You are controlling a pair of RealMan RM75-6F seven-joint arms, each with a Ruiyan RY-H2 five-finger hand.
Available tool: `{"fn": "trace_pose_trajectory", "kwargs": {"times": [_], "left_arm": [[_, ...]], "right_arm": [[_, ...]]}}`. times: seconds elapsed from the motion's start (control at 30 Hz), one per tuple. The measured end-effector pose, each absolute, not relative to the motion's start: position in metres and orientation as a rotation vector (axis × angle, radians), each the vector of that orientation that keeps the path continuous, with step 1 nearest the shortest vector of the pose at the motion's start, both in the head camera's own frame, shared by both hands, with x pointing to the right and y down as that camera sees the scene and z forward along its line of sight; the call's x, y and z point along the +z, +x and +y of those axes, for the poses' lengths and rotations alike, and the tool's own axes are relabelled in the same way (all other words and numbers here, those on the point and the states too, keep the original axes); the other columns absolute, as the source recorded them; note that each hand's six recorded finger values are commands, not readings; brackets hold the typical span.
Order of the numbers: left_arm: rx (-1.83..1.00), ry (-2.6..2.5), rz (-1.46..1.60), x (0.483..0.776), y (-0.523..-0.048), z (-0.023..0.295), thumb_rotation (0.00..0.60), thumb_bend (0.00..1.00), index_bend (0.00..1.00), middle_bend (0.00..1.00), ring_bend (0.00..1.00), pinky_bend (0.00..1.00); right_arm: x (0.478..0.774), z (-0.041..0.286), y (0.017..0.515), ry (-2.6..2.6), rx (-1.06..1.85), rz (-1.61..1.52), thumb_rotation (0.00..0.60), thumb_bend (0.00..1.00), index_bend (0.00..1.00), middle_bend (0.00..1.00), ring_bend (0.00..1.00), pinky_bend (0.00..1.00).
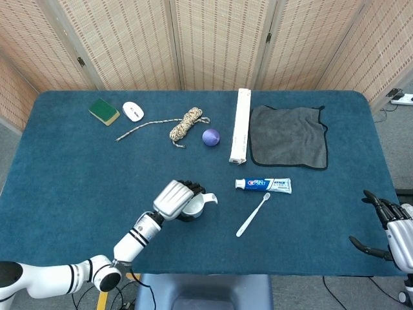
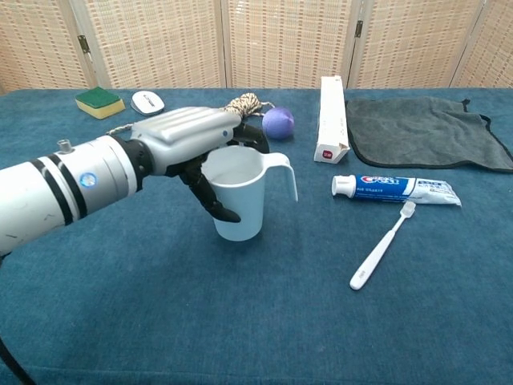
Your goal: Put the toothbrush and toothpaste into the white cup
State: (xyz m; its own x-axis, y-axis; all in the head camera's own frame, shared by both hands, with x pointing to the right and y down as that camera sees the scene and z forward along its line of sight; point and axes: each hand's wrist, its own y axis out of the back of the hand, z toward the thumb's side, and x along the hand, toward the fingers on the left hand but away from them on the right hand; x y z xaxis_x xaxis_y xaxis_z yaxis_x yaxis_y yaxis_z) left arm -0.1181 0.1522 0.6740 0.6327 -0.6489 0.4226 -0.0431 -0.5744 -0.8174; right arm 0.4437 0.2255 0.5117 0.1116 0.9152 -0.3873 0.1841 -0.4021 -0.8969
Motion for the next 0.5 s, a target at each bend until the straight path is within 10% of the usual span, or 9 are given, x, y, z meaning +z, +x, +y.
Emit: {"fn": "trace_pose_trajectory", "kwargs": {"times": [0.5], "left_arm": [[-0.93, -2.034, 0.531, 0.685, -0.097, 0.159, 0.541, 0.12, 0.34, 0.42, 0.41, 0.57]], "right_arm": [[0.51, 0.227, 0.447, -1.689, 1.35, -1.092, 0.6, 0.1, 0.09, 0.24, 0.21, 0.26]]}}
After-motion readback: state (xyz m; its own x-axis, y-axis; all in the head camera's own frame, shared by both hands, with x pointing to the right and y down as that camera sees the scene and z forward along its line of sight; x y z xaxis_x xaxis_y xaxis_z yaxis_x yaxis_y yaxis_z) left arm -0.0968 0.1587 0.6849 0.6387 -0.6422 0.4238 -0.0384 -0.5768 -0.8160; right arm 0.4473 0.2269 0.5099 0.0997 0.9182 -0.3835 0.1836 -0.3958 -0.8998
